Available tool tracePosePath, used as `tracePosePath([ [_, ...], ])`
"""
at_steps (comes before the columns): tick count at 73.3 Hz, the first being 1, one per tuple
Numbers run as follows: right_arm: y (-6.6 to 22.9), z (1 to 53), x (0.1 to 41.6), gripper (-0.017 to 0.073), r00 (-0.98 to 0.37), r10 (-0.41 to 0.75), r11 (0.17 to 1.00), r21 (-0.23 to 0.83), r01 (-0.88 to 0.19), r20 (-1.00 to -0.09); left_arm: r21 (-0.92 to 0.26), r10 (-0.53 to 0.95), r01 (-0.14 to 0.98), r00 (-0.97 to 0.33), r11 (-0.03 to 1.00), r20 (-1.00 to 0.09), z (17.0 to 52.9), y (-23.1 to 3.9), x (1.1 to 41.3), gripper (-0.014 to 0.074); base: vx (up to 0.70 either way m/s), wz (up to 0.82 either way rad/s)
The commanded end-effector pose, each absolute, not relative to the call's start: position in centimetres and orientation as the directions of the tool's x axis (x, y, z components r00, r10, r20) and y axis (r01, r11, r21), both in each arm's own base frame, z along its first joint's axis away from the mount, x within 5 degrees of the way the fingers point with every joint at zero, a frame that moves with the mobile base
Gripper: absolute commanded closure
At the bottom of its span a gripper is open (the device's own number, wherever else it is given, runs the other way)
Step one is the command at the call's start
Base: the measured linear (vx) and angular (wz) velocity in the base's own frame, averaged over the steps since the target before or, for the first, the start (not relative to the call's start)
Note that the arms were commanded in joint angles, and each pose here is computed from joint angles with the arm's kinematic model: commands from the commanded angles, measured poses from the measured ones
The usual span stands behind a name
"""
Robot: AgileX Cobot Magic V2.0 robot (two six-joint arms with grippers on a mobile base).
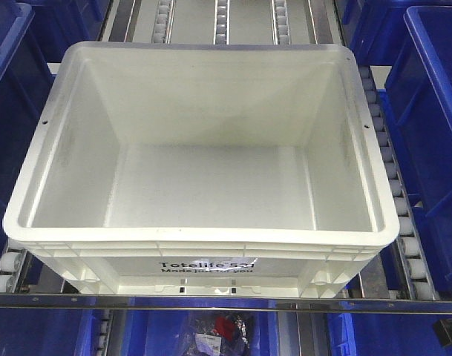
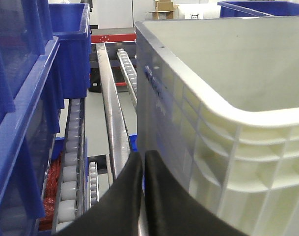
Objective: Move bin from left to right shelf
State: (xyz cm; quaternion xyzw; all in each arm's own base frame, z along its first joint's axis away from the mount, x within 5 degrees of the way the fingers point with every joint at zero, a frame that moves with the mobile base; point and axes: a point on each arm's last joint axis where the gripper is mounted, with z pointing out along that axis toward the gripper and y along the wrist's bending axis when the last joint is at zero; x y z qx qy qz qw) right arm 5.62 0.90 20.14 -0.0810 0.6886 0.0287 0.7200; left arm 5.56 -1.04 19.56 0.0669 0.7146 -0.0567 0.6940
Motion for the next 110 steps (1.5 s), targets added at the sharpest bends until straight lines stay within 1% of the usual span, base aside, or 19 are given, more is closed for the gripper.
tracePosePath([
  [1, 0.8, 20.3, 5.5, 0.0567, 0.123, -0.065, 0.987, -0.082, -0.141, -0.99, -0.002, -0.015, 0.164, 0.078, 0.986, -0.997, 20.9, -0.9, 5.4, 0.06, 0.0, 0.0],
  [13, 0.8, 20.2, 5.6, 0.0567, 0.11, -0.064, 0.986, -0.08, -0.143, -0.992, -0.002, -0.015, 0.164, 0.081, 0.987, -0.997, 21.0, -0.9, 5.4, 0.06, 0.0, 0.0],
  [24, 0.8, 20.1, 5.6, 0.0567, 0.103, -0.065, 0.986, -0.08, -0.144, -0.993, -0.003, -0.024, 0.156, 0.132, 0.988, -0.991, 21.4, -0.8, 5.3, 0.06, 0.0, 0.0],
  [35, 0.8, 20.2, 5.6, 0.0567, 0.106, -0.065, 0.986, -0.08, -0.143, -0.992, -0.003, -0.022, 0.158, 0.117, 0.987, -0.993, 21.3, -0.8, 5.4, 0.06, 0.0, 0.0],
  [40, 0.8, 20.3, 5.5, 0.0567, 0.124, -0.06, 0.987, -0.077, -0.141, -0.99, -0.003, -0.022, 0.158, 0.118, 0.987, -0.993, 21.3, -0.8, 5.4, 0.06, 0.0, 0.0],
  [45, 0.8, 20.8, 5.5, 0.0567, 0.169, -0.047, 0.988, -0.071, -0.136, -0.984, -0.004, -0.026, 0.155, 0.138, 0.988, -0.99, 21.5, -0.8, 5.3, 0.06, 0.0, 0.0],
  [52, 0.7, 21.5, 5.3, 0.0567, 0.241, 0.011, 0.99, -0.023, -0.136, -0.97, -0.027, -0.057, 0.148, 0.206, 0.989, -0.977, 22.2, -0.7, 5.2, 0.06, 0.0, 0.0],
  [57, 0.7, 22.0, 5.2, 0.0567, 0.283, 0.049, 0.99, 0.009, -0.141, -0.958, -0.072, -0.11, 0.153, 0.254, 0.986, -0.961, 22.8, -0.6, 5.1, 0.06, 0.0, 0.0],
  [62, 0.7, 22.5, 5.1, 0.0567, 0.291, 0.087, 0.987, 0.044, -0.152, -0.953, -0.102, -0.146, 0.16, 0.293, 0.982, -0.945, 23.5, -0.5, 4.9, 0.06, 0.0, 0.0],
  [71, 0.7, 24.3, 4.7, 0.0567, 0.288, 0.092, 0.986, 0.047, -0.159, -0.953, -0.118, -0.168, 0.176, 0.306, 0.977, -0.937, 25.4, -0.5, 4.4, 0.06, 0.0, 0.0],
  [78, 0.6, 27.0, 4.0, 0.0567, 0.249, 0.086, 0.985, 0.046, -0.166, -0.965, -0.113, -0.159, 0.191, 0.248, 0.975, -0.956, 27.4, -0.6, 4.0, 0.06, 0.0, 0.0],
  [85, 0.7, 29.9, 3.6, 0.0567, 0.133, 0.068, 0.984, 0.044, -0.174, -0.989, -0.109, -0.141, 0.203, 0.148, 0.973, -0.979, 29.9, -0.9, 3.9, 0.06, 0.0, 0.0],
  [89, 0.8, 31.3, 3.8, 0.0567, 0.04, 0.054, 0.983, 0.046, -0.177, -0.998, -0.108, -0.128, 0.209, 0.086, 0.972, -0.988, 31.6, -1.0, 4.2, 0.06, 0.0, 0.0],
  [92, 0.9, 32.7, 3.9, 0.0567, -0.008, 0.046, 0.983, 0.047, -0.18, -0.999, -0.108, -0.116, 0.211, 0.024, 0.972, -0.993, 32.5, -1.2, 4.8, 0.06, 0.0, 0.0],
  [93, 0.9, 32.9, 4.2, 0.0567, -0.049, 0.04, 0.982, 0.048, -0.181, -0.998, -0.109, -0.113, 0.212, 0.005, 0.971, -0.994, 32.9, -1.3, 5.0, 0.06, 0.0, 0.0],
  [99, 1.1, 35.0, 5.0, 0.0567, -0.167, 0.021, 0.981, 0.052, -0.185, -0.986, -0.12, -0.091, 0.219, -0.138, 0.968, -0.986, 34.6, -1.8, 6.6, 0.06, 0.0, 0.0],
  [101, 1.3, 35.3, 5.6, 0.0567, -0.229, 0.012, 0.981, 0.056, -0.186, -0.973, -0.13, -0.089, 0.223, -0.186, 0.966, -0.979, 35.2, -1.9, 7.0, 0.06, 0.0, 0.0],
  [110, 1.9, 37.2, 8.0, 0.0567, -0.377, -0.003, 0.976, 0.08, -0.204, -0.926, -0.171, -0.077, 0.227, -0.37, 0.959, -0.926, 36.2, -2.8, 10.2, 0.06, 0.0, 0.0],
])
